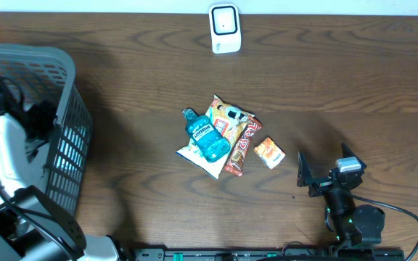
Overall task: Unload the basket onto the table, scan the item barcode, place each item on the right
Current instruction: 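Reach the left gripper into the basket and grasp the green-white wipe pack, then carry the green-white wipe pack out and drop it right of the pile, then retract the left gripper back beside the basket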
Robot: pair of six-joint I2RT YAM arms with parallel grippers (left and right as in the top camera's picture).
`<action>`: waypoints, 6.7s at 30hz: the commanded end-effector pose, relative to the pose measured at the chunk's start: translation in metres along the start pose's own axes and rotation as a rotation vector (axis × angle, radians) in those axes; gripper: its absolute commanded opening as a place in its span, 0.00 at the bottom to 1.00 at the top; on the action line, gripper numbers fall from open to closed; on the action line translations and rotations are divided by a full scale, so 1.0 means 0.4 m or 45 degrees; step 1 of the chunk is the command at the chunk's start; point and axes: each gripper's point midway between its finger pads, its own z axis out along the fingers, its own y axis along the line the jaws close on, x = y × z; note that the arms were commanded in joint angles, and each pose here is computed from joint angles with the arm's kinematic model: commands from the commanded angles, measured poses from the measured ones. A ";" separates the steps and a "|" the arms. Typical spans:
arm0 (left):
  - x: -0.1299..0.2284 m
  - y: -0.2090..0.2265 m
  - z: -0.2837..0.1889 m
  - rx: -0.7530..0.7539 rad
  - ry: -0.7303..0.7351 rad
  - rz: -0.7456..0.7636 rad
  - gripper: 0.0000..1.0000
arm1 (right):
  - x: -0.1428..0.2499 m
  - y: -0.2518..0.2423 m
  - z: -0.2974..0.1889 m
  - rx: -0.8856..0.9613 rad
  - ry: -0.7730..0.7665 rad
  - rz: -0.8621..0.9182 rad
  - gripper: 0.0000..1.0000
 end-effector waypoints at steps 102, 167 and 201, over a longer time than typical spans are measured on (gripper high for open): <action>0.156 -0.128 -0.793 0.986 -0.917 -0.082 0.08 | 0.003 0.003 0.000 -0.006 0.005 -0.005 0.99; 0.884 -1.024 -0.390 1.640 -0.179 1.216 0.97 | 0.003 0.003 0.000 -0.005 0.005 -0.005 0.99; 0.231 -0.609 -0.942 1.271 -1.516 0.882 1.00 | 0.003 0.004 0.000 -0.006 0.005 -0.005 0.99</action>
